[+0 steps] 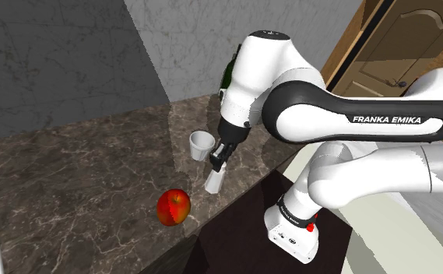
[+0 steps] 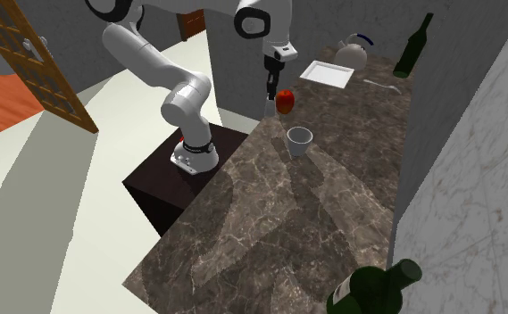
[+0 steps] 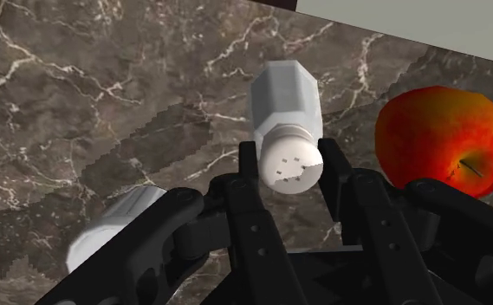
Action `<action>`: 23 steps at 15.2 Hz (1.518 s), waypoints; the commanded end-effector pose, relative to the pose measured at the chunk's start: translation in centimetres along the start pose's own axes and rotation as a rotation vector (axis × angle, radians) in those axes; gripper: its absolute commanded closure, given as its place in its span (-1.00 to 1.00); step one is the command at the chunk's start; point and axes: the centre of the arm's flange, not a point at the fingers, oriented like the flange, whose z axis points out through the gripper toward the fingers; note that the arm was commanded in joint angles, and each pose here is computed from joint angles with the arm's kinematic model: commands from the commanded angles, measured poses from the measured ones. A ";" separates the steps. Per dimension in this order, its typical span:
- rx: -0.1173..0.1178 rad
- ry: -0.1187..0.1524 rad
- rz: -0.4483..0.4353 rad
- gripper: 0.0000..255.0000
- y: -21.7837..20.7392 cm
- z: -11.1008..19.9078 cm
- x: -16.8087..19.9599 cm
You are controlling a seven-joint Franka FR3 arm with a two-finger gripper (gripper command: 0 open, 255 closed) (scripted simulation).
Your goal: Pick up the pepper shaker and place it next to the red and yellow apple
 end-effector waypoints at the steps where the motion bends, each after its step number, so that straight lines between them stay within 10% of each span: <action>1: 0.000 0.001 0.000 1.00 0.0 1.1 0.0; 17: 0.000 0.001 0.000 1.00 0.0 5.6 -0.1; 18: 0.000 0.001 0.000 -1.00 0.0 5.6 -0.1; 23: 0.000 0.001 0.000 -1.00 0.0 5.6 -0.1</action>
